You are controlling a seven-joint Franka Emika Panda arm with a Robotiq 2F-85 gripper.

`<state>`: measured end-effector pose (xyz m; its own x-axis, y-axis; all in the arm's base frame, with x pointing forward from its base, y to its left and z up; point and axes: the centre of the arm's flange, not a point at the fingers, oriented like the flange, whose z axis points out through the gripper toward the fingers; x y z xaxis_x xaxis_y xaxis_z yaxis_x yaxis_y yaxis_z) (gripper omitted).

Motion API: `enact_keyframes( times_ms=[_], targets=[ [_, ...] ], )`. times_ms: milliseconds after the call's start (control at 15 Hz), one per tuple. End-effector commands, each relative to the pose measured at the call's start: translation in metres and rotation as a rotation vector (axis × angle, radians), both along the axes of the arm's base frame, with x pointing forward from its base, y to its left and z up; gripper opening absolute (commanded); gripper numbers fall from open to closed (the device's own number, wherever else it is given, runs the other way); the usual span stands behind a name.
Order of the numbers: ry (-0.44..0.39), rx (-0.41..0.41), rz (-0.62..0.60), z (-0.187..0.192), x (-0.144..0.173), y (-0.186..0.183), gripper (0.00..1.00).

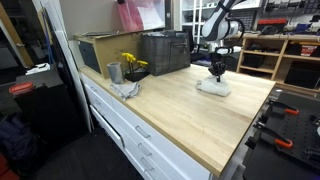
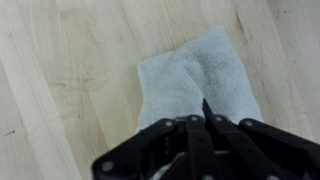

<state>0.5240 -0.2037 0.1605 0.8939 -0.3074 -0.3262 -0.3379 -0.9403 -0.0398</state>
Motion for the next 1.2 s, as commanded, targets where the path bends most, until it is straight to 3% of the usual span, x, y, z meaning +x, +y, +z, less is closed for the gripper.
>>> enact_keyframes(
  times_ms=[0,333,667,1133],
  targets=[
    [-0.017,-0.099,0.051,0.027,-0.017,0.055,0.01],
    [-0.014,-0.175,0.201,0.028,-0.032,0.151,0.01],
    [-0.064,-0.217,0.431,0.019,-0.056,0.245,0.01],
    [-0.139,-0.219,0.766,0.018,-0.099,0.316,0.01]
  ],
)
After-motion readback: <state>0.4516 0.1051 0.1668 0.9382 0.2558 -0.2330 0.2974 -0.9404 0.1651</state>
